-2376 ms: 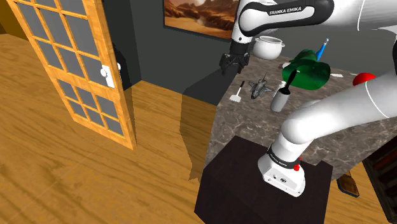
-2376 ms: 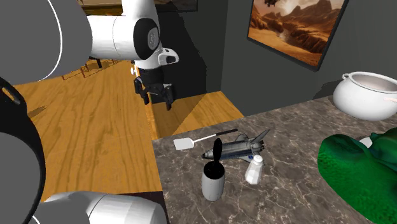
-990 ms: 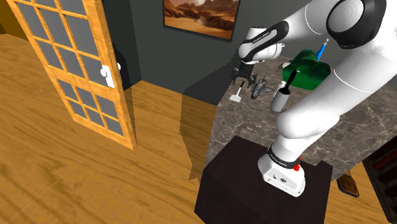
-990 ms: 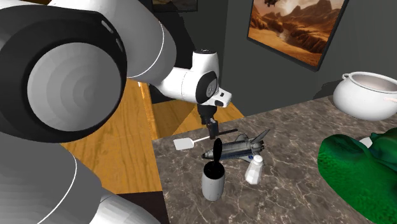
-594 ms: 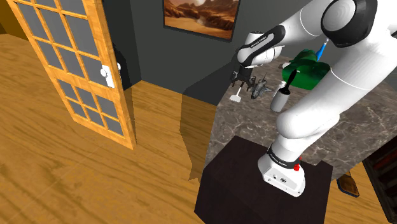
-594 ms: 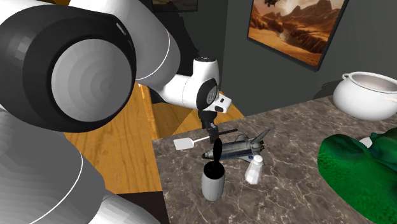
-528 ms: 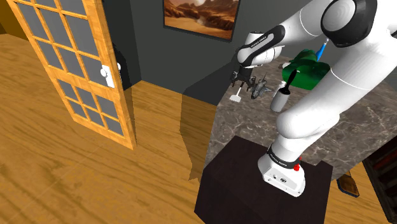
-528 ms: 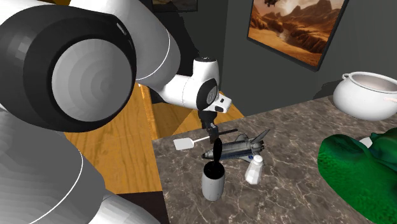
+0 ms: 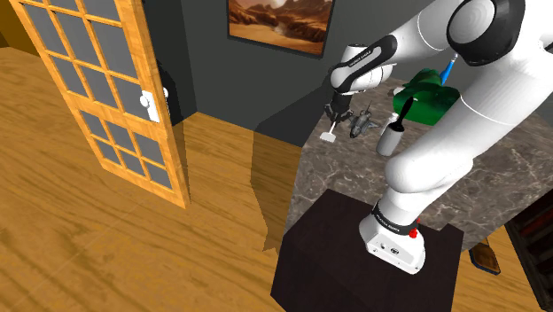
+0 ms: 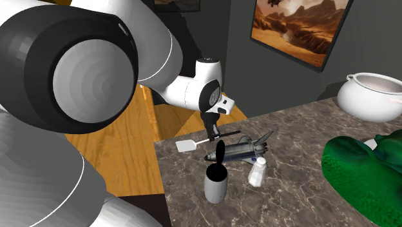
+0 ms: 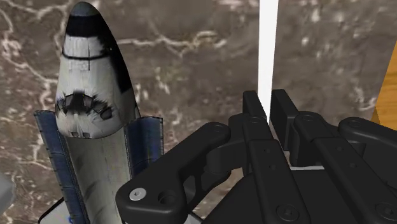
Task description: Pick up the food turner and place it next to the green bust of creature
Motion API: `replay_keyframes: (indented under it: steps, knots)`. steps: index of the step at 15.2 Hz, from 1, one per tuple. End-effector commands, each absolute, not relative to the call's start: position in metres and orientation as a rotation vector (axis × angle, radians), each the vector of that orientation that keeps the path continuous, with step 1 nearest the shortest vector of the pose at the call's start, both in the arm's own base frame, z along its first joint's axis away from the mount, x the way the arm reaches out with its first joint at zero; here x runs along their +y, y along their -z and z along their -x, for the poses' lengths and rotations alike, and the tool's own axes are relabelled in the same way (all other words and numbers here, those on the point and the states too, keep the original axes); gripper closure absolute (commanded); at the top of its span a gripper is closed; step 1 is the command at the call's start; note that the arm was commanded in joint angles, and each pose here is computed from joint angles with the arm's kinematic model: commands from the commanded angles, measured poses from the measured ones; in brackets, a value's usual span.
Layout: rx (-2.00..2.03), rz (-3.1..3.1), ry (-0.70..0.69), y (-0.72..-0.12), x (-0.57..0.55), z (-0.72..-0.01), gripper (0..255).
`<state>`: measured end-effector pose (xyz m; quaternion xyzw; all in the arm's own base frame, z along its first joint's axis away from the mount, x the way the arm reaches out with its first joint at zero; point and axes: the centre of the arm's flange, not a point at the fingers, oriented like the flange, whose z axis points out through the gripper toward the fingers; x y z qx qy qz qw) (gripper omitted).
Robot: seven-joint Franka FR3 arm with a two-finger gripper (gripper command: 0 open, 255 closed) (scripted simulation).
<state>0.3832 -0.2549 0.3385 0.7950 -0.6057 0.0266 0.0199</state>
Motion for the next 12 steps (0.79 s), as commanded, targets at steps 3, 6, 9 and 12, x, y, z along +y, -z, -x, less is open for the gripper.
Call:
replay_keyframes:
  steps: [3,6,9,12]
  knots:
    - [-1.879,-2.466,-0.082,-0.339,-0.255,-0.383,255]
    - [-1.879,-2.466,-0.082,-0.338,-0.255,-0.383,255]
    - [-1.879,-2.466,-0.082,-0.354,-0.255,-0.383,255]
    - [-1.879,-2.466,-0.082,-0.37,-0.255,-0.383,255]
